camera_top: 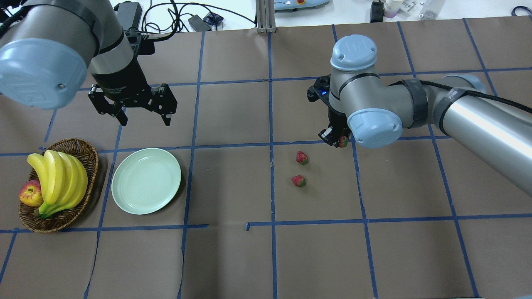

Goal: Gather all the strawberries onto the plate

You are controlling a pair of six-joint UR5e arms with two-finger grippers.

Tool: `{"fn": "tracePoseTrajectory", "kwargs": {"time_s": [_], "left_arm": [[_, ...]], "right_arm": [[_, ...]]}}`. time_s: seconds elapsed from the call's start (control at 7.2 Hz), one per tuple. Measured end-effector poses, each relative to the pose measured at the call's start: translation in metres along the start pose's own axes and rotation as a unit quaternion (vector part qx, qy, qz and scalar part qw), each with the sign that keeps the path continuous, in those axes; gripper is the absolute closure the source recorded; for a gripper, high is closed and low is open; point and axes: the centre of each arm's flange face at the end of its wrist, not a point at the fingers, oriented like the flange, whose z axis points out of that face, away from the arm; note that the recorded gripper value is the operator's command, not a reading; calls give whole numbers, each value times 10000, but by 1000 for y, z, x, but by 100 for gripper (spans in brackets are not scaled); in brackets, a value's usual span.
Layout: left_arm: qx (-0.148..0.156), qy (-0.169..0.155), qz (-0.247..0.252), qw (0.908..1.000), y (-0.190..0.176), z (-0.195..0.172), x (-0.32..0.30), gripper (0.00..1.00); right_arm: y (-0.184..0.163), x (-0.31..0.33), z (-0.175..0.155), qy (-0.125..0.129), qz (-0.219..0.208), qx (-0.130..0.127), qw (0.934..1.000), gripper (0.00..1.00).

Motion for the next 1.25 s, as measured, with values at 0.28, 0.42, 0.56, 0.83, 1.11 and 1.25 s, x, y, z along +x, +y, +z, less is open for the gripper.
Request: {"fn": "tracePoseTrajectory", "kwargs": {"time_s": [0.28,0.42,0.56,0.83,1.11,1.25], "left_arm": [[-14,31,-274,9996,-9,2,-40,0],[-37,39,-267,9996,-14,6,-53,0],[-81,48,-272,9996,-16,12,-59,0],[-153,60,-304,9994,-18,19,-62,0],[-177,68,-315,9993,-18,21,-62,0],[-186,70,-317,9993,-18,22,-62,0]], "right_arm": [[-17,-54,-32,-19,388,302,9988,100],[-26,-86,-45,-130,545,412,9976,100],[-34,-115,-51,-375,688,470,9958,100],[-61,-158,-38,-690,853,385,9932,100],[-82,-187,-3,-748,871,148,9933,88],[-86,-195,15,-847,860,9,9927,81]]}}
